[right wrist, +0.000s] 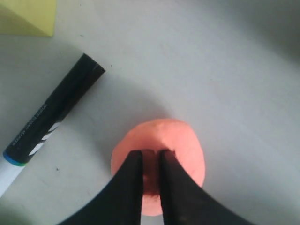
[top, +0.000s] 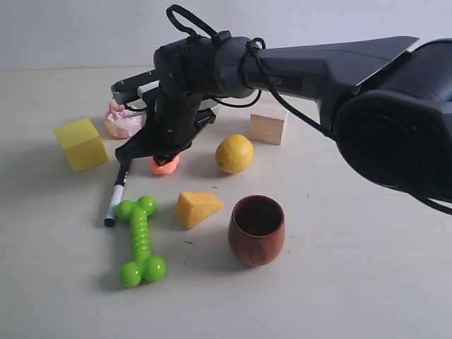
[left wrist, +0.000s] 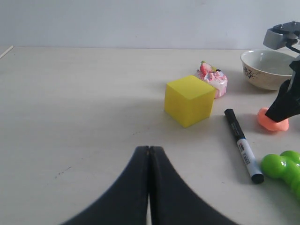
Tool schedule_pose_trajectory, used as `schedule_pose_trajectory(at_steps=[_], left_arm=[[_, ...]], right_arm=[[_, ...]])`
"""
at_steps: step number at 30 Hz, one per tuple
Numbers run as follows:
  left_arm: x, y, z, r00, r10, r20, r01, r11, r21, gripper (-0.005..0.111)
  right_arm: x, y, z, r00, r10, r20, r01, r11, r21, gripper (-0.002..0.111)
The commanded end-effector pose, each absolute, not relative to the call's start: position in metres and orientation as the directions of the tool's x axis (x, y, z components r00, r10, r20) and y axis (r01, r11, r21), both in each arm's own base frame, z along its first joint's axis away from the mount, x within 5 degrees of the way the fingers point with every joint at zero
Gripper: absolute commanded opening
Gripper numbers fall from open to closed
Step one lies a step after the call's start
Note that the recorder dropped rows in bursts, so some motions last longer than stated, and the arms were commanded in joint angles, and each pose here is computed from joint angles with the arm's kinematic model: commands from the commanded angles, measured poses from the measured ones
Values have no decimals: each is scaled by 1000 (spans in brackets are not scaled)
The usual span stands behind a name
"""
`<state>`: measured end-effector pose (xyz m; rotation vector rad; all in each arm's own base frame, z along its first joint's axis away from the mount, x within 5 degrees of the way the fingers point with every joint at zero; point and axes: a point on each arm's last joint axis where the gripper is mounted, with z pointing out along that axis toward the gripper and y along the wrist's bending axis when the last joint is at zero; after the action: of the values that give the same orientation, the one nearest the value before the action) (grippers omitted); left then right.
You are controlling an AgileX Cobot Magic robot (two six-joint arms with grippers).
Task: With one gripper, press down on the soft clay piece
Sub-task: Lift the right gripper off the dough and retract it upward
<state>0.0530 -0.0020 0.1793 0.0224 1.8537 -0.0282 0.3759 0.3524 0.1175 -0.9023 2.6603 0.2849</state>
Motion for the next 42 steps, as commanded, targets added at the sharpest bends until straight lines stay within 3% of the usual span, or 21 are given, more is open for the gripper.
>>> schedule_pose_trajectory(at_steps=[1,10,14,20,24,42], left_arm=[[53,-2,181,-265,-1,-964,36,999,-11,0],[53,-2,181,-265,-1,-964,36,999,-11,0],[53,-2,181,-265,-1,-964,36,999,-11,0],[53,-2,181,-265,-1,-964,36,999,-11,0],[53,-2,181,-265,-1,-964,36,999,-11,0],[53,-2,181,-265,-1,-964,36,999,-11,0]], right_arm=[[377,353,121,-740,-562,-369,-626,776,74,3],[377,353,120,-741,-563,-367,-626,776,74,3],[378,351,147,-717,-558,-418,-633,772,57,3],[380,347,156,-737,-529,-422,-597,802,38,3],[382,336,179,-751,-490,-442,-565,823,48,2],[315,281,305,-785,-270,-557,-450,868,213,2]])
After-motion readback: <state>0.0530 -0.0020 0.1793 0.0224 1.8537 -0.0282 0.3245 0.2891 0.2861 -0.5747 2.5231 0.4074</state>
